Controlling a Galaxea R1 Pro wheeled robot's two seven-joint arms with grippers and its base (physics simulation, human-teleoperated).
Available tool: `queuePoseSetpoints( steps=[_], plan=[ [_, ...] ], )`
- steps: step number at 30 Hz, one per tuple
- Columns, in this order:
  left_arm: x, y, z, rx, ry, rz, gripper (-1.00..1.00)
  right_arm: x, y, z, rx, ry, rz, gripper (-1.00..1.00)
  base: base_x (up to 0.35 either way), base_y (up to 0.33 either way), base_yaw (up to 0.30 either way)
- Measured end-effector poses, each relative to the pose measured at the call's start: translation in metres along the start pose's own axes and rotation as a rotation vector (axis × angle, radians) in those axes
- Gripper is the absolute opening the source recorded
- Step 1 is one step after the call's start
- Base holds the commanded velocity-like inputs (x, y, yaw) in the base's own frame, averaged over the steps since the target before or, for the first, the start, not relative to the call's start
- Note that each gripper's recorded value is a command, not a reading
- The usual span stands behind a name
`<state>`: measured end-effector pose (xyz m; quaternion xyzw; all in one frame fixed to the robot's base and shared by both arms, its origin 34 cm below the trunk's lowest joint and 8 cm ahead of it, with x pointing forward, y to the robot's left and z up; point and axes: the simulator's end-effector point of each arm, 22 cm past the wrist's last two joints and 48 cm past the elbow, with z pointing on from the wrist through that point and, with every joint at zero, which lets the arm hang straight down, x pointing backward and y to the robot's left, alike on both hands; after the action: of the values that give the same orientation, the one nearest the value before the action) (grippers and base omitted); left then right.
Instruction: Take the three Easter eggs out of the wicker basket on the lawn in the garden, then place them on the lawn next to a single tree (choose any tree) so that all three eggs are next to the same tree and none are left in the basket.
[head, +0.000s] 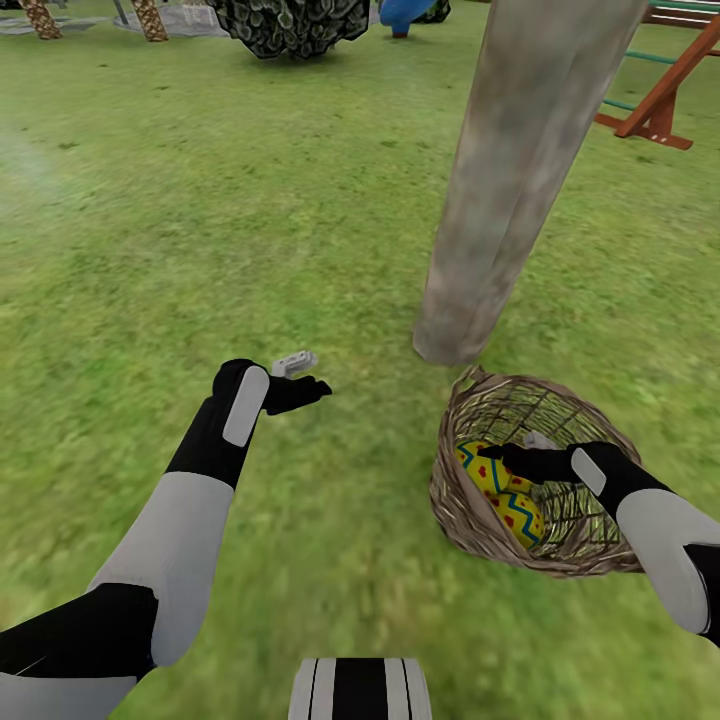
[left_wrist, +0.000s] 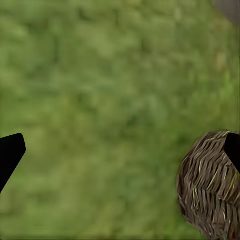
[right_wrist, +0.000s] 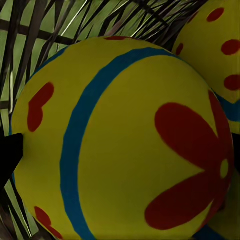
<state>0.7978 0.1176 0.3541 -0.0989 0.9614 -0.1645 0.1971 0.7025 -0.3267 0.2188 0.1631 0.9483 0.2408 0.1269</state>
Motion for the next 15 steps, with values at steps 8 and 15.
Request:
queuePoseSetpoints(
  steps=[8, 15],
  plan=[
    [0.005, 0.001, 0.001, -0.008, 0.015, -0.001, 1.00, -0.010, -0.012, -0.014, 0.016, -0.023, 0.006, -1.00, 0.000, 0.000, 0.000],
    [0.000, -0.003, -0.008, -0.005, 0.003, 0.003, 1.00, -0.017, -0.006, -0.023, 0.011, -0.038, 0.000, -1.00, 0.000, 0.000, 0.000]
  ],
)
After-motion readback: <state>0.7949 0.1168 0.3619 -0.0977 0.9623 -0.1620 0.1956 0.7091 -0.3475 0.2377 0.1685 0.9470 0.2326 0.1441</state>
